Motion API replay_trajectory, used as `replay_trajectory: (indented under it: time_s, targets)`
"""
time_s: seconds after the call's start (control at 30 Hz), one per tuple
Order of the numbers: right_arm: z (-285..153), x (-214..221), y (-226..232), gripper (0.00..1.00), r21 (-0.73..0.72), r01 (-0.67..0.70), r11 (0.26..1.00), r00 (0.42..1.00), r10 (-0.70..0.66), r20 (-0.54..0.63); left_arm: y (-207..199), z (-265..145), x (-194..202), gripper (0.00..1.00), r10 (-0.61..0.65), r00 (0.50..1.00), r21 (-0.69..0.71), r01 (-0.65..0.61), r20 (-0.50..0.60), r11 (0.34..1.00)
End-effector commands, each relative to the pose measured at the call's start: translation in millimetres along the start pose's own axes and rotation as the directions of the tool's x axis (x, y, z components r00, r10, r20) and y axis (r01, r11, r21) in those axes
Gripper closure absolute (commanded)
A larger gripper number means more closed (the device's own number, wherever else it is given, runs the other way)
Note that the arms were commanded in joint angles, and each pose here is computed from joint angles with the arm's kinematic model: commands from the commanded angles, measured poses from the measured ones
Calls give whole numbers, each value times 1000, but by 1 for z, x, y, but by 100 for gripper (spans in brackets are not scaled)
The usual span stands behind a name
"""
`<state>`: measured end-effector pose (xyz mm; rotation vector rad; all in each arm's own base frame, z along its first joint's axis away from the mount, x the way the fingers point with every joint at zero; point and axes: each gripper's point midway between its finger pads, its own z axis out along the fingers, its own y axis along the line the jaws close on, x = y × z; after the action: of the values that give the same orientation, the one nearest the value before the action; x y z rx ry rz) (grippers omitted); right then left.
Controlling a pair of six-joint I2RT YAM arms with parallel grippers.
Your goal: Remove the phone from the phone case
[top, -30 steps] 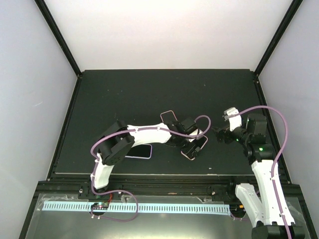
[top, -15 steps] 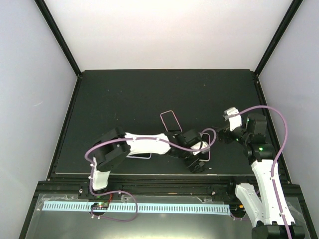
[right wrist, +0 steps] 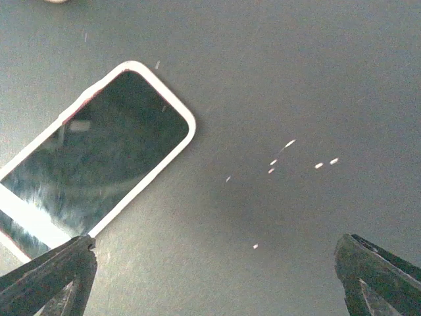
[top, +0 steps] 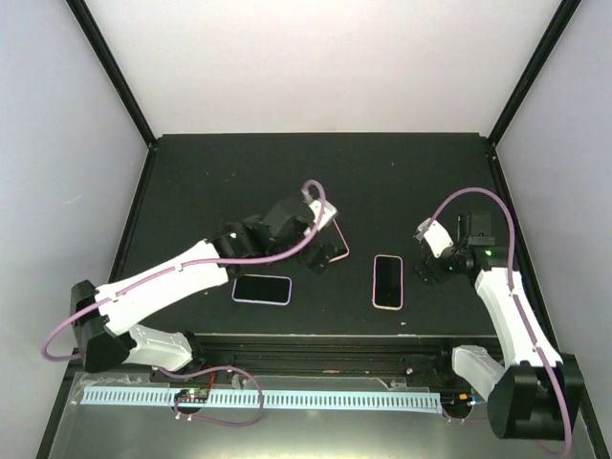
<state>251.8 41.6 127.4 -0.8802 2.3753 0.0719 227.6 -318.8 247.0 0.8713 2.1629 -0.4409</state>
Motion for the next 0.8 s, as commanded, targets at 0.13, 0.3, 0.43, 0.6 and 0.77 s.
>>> replay_trajectory:
  time_s: [0.13,0.3,0.43,0.6,0.77]
  targets:
    - [19,45,37,3,-334,16,942,951,-118,-287,103,-62,5,1,35,989,-392,24,142,920]
    - [37,48,40,5,-402,-69,913,917,-101,-385,114,-98,8,1,88,963,-429,31,253,903]
    - [55,47,55,4,-490,-180,853,886,-77,-458,119,-109,26,1,91,928,-429,78,361,900]
    - [83,37,67,0,-484,-208,850,844,-94,-528,127,-123,25,1,92,912,-467,117,401,876]
    - [110,11,89,0,-463,-105,880,823,-185,-537,128,-120,26,1,92,917,-475,113,388,873]
